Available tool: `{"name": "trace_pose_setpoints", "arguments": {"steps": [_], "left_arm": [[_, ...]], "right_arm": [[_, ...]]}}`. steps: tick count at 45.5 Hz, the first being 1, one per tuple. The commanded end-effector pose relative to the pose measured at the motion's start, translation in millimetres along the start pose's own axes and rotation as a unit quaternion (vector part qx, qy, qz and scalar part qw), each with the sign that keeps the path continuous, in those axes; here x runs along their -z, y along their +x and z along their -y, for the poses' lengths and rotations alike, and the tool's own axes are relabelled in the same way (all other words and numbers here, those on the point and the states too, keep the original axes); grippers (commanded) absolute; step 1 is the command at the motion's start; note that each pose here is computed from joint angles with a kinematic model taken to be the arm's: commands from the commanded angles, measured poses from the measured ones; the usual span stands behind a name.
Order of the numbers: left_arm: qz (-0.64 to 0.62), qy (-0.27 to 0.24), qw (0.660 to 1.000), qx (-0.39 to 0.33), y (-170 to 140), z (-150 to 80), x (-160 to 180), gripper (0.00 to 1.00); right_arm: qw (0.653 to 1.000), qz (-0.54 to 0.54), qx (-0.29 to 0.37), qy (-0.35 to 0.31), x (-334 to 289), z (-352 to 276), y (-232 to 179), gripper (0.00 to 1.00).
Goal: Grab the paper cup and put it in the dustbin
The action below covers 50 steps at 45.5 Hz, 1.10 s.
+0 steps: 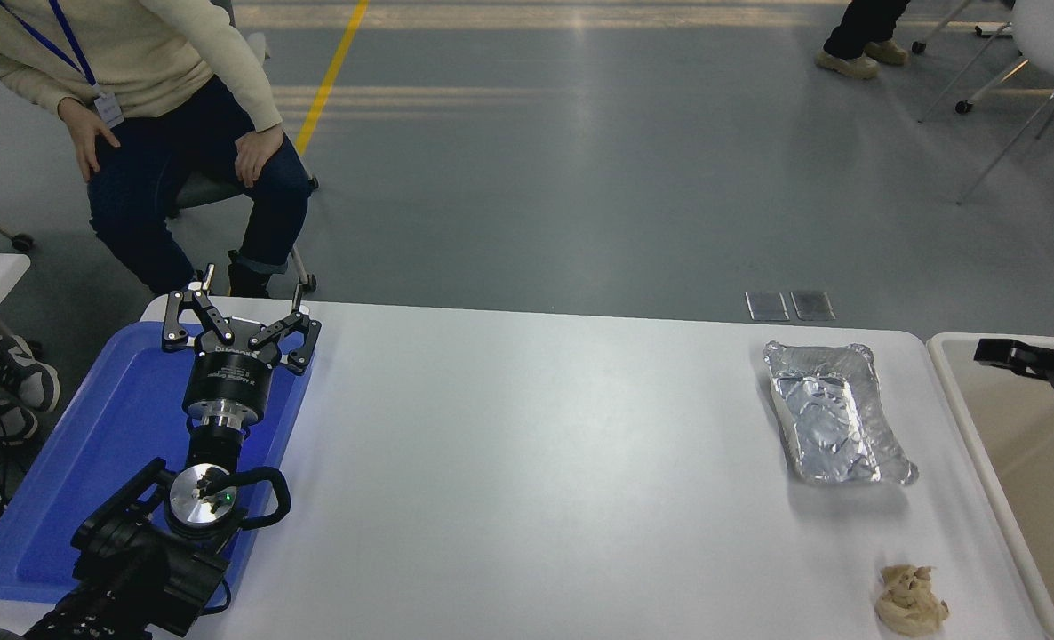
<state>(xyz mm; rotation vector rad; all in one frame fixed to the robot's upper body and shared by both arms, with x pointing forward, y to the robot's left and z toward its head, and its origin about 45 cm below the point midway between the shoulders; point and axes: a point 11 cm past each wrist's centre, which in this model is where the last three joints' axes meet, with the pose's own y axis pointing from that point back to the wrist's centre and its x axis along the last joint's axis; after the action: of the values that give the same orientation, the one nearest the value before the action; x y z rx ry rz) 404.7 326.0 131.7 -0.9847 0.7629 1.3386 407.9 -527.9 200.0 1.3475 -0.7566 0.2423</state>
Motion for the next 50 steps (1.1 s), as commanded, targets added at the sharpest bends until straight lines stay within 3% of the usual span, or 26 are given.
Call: {"name": "trace_pose_setpoints", "arguments": {"steps": [1, 12, 35, 50], "left_arm": [[0.0, 0.0, 1.0, 0.001, -0.7, 0.5, -0.1, 1.0], [0.0, 0.0, 1.0, 0.001, -0.1, -0.1, 0.0, 1.0], [0.0, 0.0, 1.0, 0.001, -0.1, -0.1, 0.1, 1.0], [0.0, 0.0, 1.0, 0.001, -0.1, -0.1, 0.0, 1.0]], "right_arm": [[0.999, -0.02, 0.018, 0.038, 32.6, -24.8, 24.3, 1.0], [0.995, -0.059, 0.048, 0.069, 73.1, -49.5, 26.6, 1.0], [0.984, -0.125, 0.109, 0.069, 106.7, -98.4, 14.5, 1.0], [0.972, -0.168, 0.134, 0.099, 174.2, -131.3, 3.1, 1.0]]}}
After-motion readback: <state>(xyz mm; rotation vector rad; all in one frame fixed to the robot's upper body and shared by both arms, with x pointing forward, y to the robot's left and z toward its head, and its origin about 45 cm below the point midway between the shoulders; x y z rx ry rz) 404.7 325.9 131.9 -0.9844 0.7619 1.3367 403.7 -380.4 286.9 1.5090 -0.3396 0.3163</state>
